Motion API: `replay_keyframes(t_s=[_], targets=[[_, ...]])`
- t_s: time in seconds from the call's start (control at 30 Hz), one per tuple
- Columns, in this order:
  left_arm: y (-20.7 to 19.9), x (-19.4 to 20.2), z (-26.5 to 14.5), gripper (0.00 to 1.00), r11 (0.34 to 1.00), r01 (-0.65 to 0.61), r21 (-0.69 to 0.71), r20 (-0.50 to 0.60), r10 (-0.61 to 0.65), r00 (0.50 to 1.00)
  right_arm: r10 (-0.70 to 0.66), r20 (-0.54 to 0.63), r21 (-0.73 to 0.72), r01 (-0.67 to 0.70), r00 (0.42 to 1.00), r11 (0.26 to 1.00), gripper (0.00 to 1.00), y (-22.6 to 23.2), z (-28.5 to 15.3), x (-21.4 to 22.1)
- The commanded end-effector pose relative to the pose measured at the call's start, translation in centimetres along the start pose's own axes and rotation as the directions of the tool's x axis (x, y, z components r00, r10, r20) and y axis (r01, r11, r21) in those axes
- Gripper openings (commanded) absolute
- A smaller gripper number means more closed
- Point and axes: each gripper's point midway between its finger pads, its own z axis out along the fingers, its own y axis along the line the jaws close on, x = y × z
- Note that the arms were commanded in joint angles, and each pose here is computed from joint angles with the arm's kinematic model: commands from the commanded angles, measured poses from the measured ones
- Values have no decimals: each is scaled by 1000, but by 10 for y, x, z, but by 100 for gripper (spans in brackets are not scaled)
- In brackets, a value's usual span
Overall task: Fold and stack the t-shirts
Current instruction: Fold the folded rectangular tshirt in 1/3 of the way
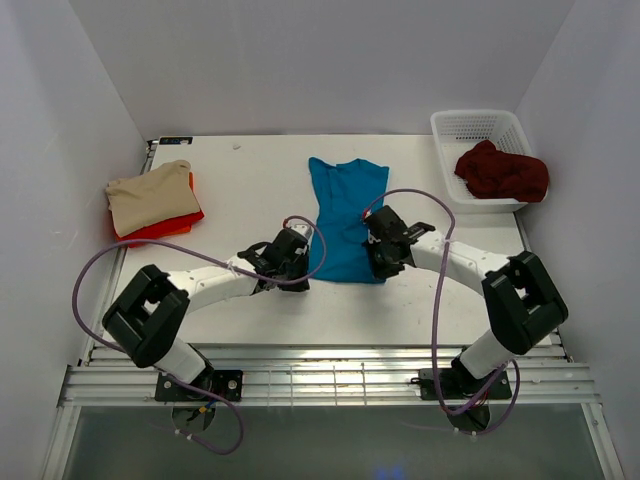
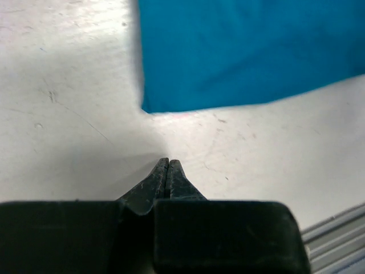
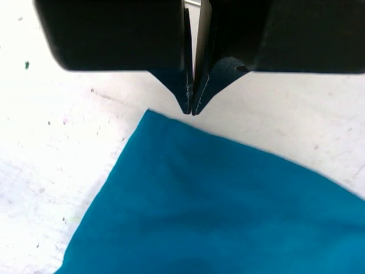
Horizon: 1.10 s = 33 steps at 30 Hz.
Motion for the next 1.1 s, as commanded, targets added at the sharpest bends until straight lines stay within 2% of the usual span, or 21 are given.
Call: replay_keyframes(t_s=[0.0, 0.17, 0.23, 0.4, 0.53, 0.73, 1.07], targets=[[-27, -28, -30, 0, 998, -5, 59, 114, -2, 994, 20, 115, 7, -21, 993, 1000, 8, 6, -39, -29], [-63, -83, -34, 0, 987, -76, 140, 250, 39, 967, -10, 300, 5, 9, 954, 1000, 10, 15, -81, -95], [-73, -96, -27, 0, 982, -102, 161, 290, 52, 956, -25, 303, 15, 22, 953, 1000, 10, 17, -74, -105], [-73, -124, 1, 0, 980, -164, 115, 336, 117, 935, -36, 285, 20, 31, 958, 999, 13, 16, -40, -116], [-70, -130, 30, 0, 977, -167, 134, 293, 122, 948, -13, 278, 6, 12, 960, 1000, 14, 11, -13, -125], [-101, -130, 30, 0, 943, -161, 290, 289, 74, 954, -2, 278, 43, -10, 961, 999, 12, -9, 12, -137], [-74, -90, 40, 0, 962, -117, 245, 215, 63, 974, 4, 273, 111, -36, 962, 993, 10, -54, 33, -158]])
